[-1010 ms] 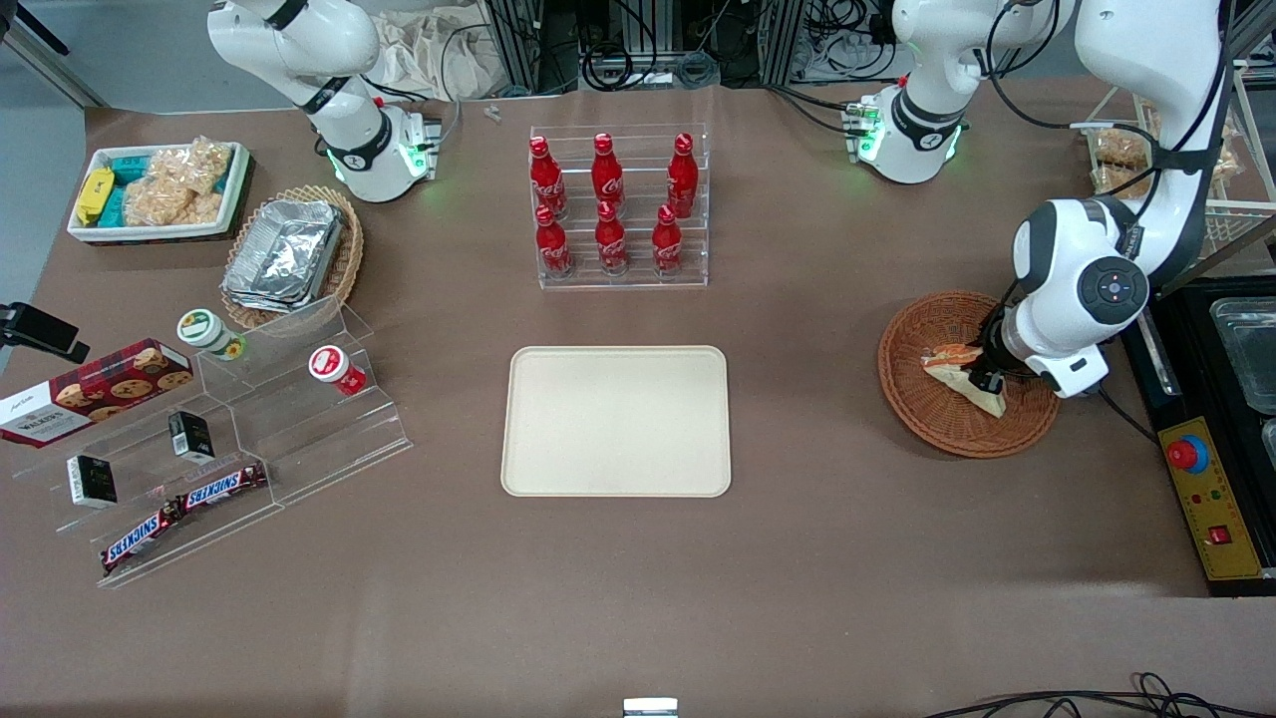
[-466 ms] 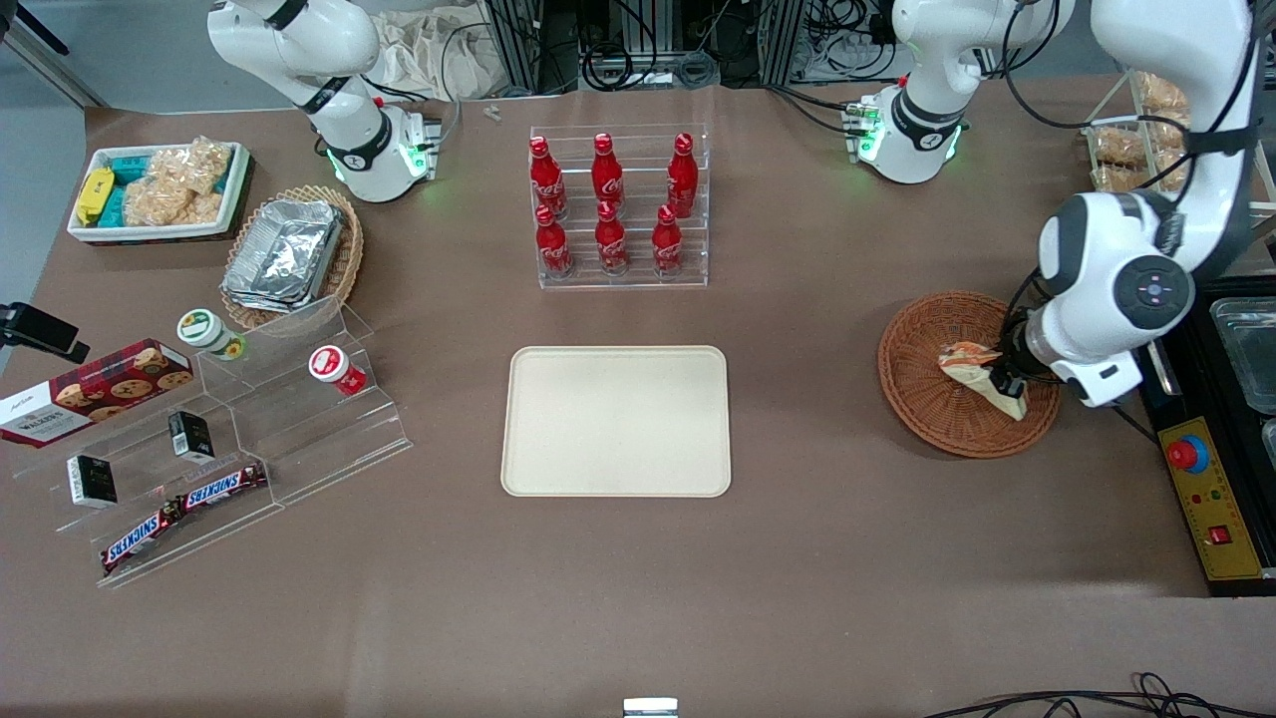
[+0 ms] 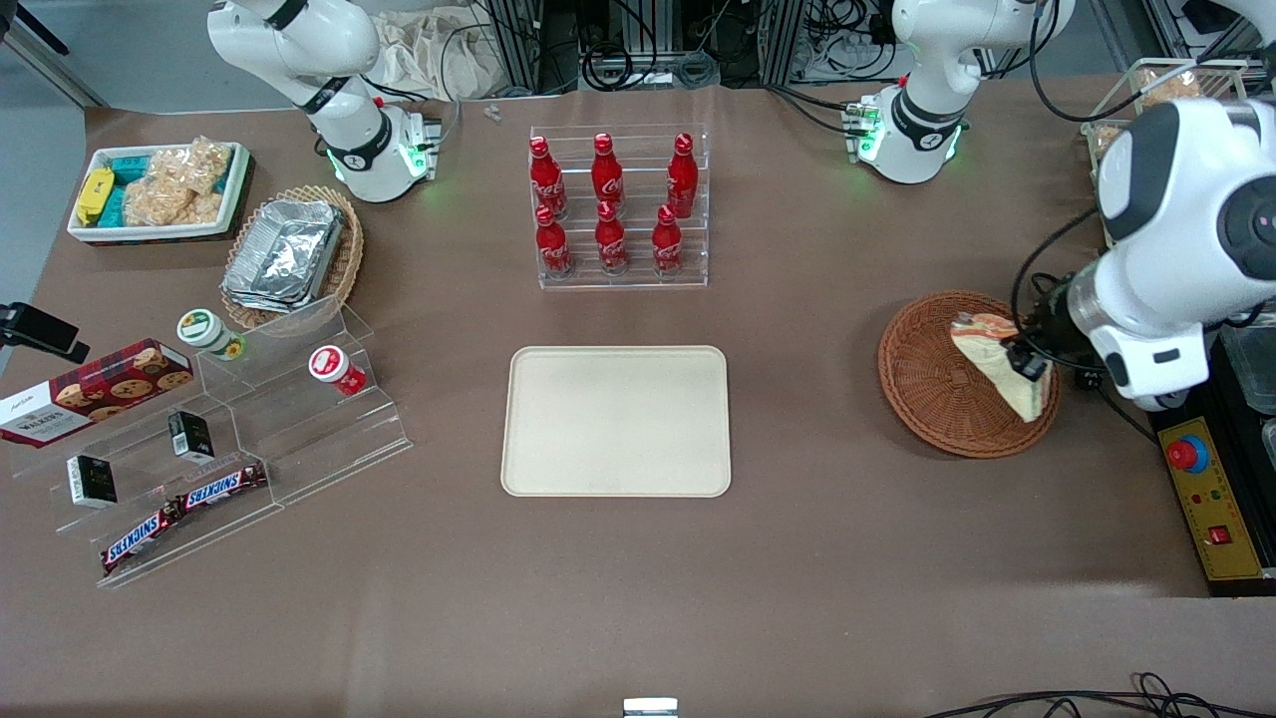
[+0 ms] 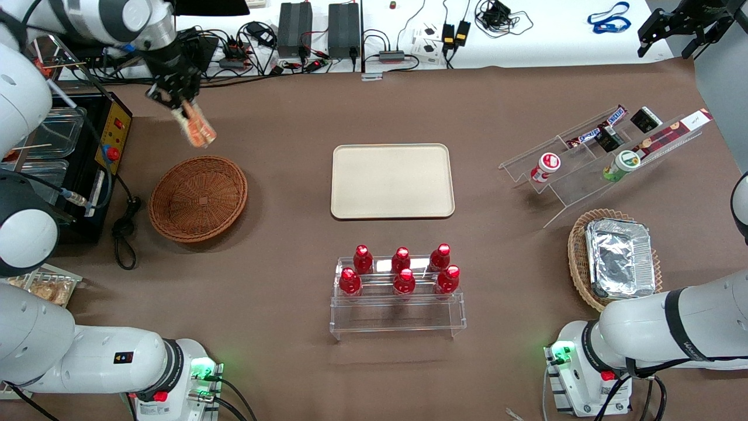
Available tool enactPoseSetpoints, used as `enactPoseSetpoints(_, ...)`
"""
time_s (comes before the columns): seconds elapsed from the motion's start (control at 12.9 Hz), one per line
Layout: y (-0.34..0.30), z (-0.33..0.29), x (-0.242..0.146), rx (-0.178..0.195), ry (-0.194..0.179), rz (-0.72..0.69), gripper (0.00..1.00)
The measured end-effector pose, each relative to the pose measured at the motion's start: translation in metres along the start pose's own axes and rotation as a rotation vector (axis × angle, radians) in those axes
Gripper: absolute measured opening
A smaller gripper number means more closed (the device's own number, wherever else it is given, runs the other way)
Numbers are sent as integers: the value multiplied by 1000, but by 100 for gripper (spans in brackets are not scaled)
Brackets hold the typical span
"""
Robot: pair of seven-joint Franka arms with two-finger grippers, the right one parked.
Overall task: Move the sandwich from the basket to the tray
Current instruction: 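Carry the sandwich with the left gripper over the cream tray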
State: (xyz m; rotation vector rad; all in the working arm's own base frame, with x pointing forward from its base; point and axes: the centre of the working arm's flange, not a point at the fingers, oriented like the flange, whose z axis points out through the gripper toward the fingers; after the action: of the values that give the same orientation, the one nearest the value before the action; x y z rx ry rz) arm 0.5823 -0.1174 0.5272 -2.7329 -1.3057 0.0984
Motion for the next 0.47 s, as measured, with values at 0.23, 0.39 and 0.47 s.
enactPoseSetpoints(0.23,63,-3,-107,-22,-17,331,15)
enactPoseSetpoints(0.39,102,33,-168,-2,-61,581,15)
enactPoseSetpoints(0.47,120,54,-190,-3,-85,645,15)
